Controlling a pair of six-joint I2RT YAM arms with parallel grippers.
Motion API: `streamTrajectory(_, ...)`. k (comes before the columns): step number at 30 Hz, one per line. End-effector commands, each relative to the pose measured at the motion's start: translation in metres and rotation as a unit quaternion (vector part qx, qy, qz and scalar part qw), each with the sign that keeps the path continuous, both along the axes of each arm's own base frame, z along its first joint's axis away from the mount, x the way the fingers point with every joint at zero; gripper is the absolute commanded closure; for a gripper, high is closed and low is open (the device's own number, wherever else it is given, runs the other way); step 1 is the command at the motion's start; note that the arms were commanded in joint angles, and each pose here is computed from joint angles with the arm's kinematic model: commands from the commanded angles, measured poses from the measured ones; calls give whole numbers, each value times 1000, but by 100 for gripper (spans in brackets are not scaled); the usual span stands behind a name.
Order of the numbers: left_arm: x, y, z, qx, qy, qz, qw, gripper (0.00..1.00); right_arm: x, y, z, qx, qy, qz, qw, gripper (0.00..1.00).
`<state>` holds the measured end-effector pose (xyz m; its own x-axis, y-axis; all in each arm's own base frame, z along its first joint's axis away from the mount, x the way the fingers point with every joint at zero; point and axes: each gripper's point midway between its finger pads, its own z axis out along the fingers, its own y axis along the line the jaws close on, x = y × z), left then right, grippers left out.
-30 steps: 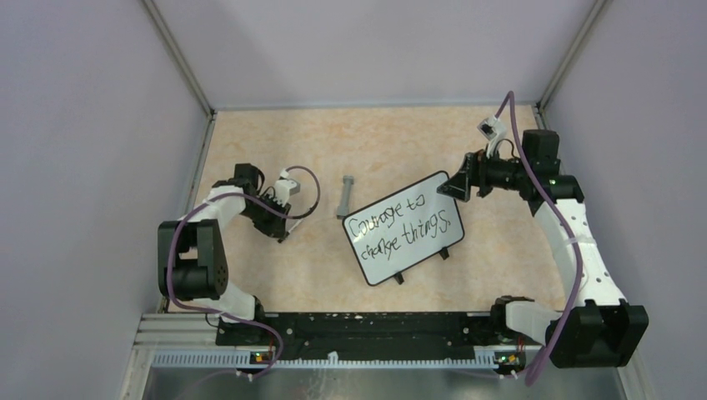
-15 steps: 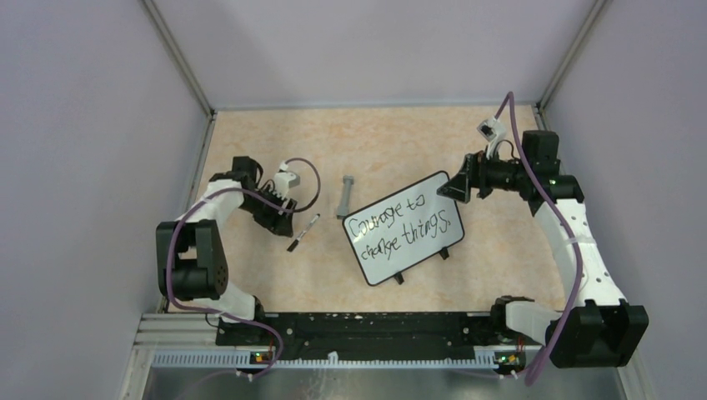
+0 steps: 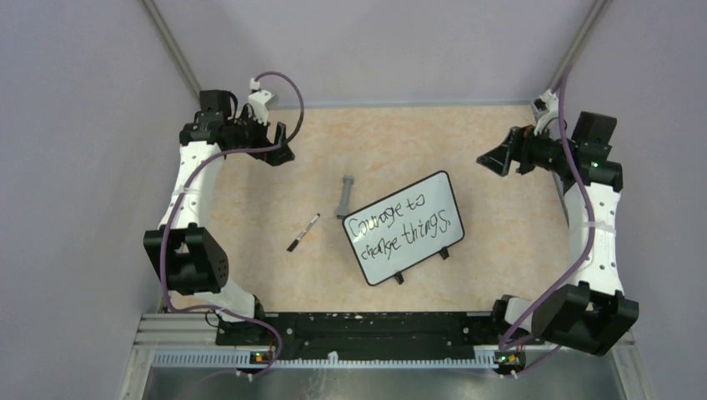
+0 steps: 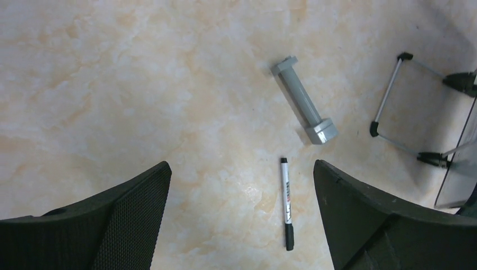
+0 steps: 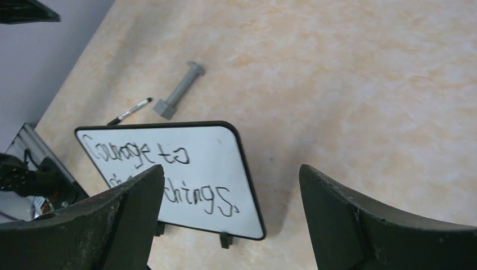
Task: Write a sentence on the whiteboard
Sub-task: Reset both arms
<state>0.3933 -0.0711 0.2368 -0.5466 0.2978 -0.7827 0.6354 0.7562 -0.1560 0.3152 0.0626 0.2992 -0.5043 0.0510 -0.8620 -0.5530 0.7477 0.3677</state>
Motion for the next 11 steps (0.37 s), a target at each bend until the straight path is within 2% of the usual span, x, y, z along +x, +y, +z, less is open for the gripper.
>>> streamTrajectory(1,22,12,13,-40,-14,74,996,1,10,-42,-18,-24,3,-28,999,14)
streamTrajectory(5,22,17,-8,-49,-10,102,994,1,12,-69,-52,-29,34,-52,998,14)
streamTrajectory(11,16,29,-36,-47,11,142,989,1,8,-79,-79,-38,52,-63,996,14)
